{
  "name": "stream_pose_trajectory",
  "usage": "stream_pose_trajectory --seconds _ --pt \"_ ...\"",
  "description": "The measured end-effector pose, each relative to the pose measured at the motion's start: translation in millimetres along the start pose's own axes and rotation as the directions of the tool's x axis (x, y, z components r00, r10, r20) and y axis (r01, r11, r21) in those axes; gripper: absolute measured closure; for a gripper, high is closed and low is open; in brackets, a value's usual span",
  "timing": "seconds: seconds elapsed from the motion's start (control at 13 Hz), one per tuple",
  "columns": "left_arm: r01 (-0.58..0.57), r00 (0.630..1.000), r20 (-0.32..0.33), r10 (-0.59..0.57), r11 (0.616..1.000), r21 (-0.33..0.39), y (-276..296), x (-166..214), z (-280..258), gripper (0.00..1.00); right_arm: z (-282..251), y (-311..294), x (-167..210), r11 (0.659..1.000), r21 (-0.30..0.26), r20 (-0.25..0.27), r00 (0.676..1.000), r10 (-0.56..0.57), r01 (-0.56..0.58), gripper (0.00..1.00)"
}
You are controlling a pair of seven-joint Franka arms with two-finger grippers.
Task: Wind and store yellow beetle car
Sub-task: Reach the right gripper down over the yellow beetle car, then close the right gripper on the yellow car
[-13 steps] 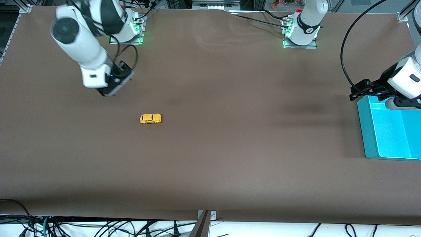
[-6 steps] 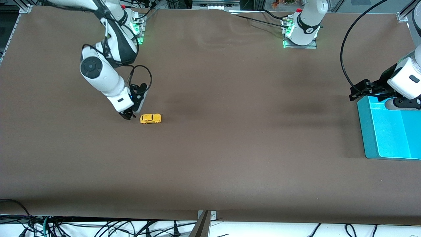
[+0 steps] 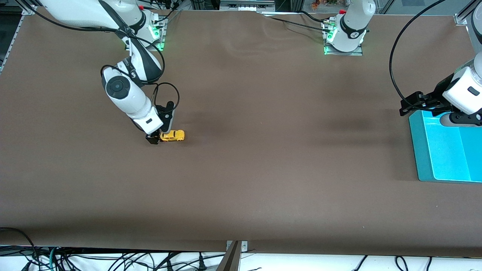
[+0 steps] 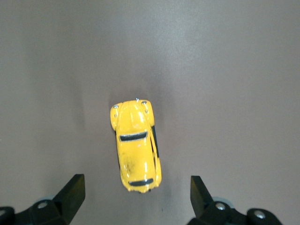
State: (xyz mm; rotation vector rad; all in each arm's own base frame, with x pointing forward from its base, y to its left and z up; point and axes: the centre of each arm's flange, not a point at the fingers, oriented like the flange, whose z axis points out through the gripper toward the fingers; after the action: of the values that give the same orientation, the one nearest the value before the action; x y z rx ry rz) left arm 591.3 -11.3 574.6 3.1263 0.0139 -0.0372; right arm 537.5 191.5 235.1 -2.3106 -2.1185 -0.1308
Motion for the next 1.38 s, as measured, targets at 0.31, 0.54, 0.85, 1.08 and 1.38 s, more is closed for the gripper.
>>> stream_pose_trajectory --seconds 0.31,0.54,0.85,1.08,1.38 --pt "0.0 1.0 0.001 0.0 1.0 0.0 0 0 0 0.0 16 -2 3 1.0 -0.007 -0.018 0.999 -0.027 0.027 0.04" --pt "0.0 1.0 0.001 0.0 1.0 0.0 0 0 1 0.0 23 -3 5 0.999 -0.008 -0.028 0.999 -0.035 0.035 0.06" --pt "0.0 1.0 0.001 0.0 1.0 0.0 0 0 1 0.0 34 -5 9 0.997 -0.029 -0.047 0.996 -0.071 0.069 0.16" --pt "0.0 1.0 0.001 0.0 1.0 0.0 0 0 1 0.0 39 -5 10 0.997 -0.027 -0.051 0.996 -0.075 0.073 0.3" --pt "0.0 1.0 0.002 0.0 1.0 0.0 0 0 1 0.0 38 -4 10 0.997 -0.03 -0.051 0.996 -0.077 0.075 0.48"
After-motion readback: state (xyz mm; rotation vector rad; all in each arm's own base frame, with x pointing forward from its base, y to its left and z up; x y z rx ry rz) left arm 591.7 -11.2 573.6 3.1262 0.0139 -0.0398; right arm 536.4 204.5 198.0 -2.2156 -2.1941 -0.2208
